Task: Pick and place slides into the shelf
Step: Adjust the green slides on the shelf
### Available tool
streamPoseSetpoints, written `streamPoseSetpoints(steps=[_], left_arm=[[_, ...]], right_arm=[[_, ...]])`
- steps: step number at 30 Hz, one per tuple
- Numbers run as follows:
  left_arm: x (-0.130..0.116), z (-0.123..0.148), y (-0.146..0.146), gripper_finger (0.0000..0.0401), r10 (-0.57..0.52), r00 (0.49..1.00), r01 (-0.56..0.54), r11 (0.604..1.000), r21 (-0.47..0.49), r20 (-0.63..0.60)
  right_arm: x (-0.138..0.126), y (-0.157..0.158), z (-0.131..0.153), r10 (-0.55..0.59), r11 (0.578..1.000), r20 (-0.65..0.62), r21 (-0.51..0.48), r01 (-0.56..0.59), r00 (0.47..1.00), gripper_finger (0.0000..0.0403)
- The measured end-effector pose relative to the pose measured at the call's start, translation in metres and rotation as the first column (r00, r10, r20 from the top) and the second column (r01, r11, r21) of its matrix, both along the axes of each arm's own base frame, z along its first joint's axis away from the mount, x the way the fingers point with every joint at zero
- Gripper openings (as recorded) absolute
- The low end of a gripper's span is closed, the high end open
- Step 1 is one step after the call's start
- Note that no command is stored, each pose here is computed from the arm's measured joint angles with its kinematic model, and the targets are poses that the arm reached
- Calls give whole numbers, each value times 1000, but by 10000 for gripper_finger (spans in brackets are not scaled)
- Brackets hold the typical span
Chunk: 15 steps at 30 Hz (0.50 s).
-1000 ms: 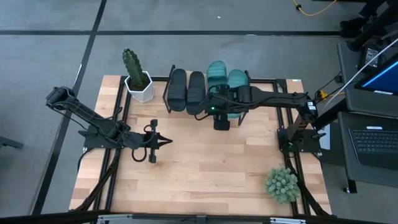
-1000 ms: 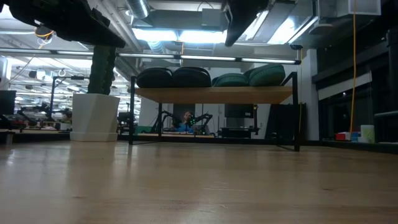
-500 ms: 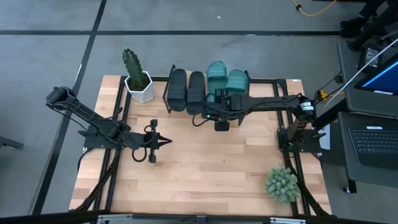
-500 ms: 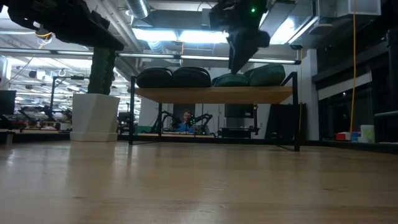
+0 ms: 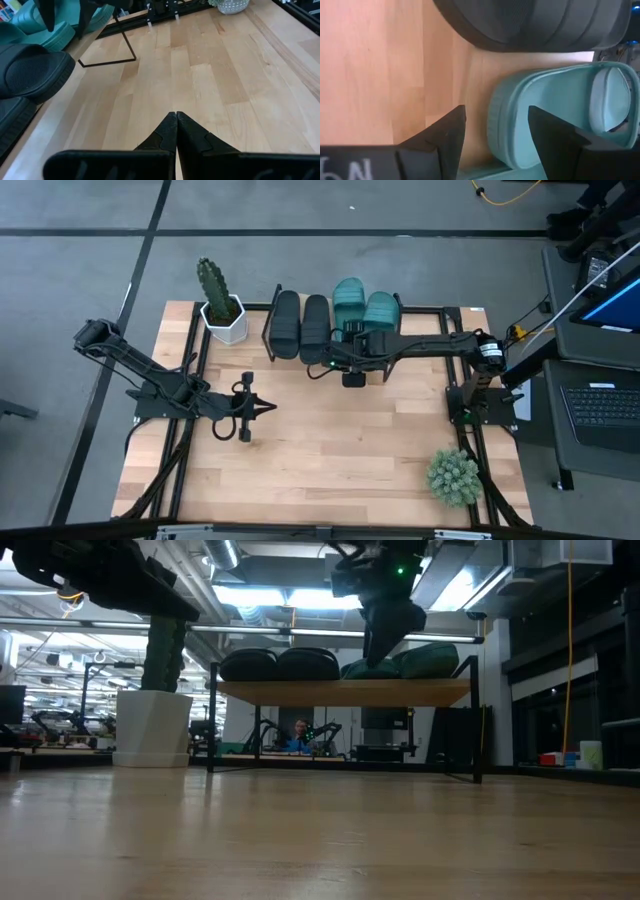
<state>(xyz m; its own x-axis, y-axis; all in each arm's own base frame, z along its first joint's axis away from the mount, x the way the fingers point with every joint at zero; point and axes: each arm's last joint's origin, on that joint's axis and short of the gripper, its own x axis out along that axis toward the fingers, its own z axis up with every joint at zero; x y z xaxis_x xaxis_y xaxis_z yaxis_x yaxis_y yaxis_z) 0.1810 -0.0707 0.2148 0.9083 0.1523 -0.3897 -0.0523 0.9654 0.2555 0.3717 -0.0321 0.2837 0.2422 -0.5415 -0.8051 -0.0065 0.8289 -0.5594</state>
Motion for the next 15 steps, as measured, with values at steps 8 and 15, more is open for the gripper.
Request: streamPoseSetpoints(steps=[8,15], left_arm=[[0,0,0,0,0,1000,0,1000,0,0],[0,0,0,0,0,1000,0,1000,0,0]], right_arm=[[8,-1,-13,31,999,-57,-31,-33,998,216],[7,-2,-13,15,996,-63,-82,-20,998,178]])
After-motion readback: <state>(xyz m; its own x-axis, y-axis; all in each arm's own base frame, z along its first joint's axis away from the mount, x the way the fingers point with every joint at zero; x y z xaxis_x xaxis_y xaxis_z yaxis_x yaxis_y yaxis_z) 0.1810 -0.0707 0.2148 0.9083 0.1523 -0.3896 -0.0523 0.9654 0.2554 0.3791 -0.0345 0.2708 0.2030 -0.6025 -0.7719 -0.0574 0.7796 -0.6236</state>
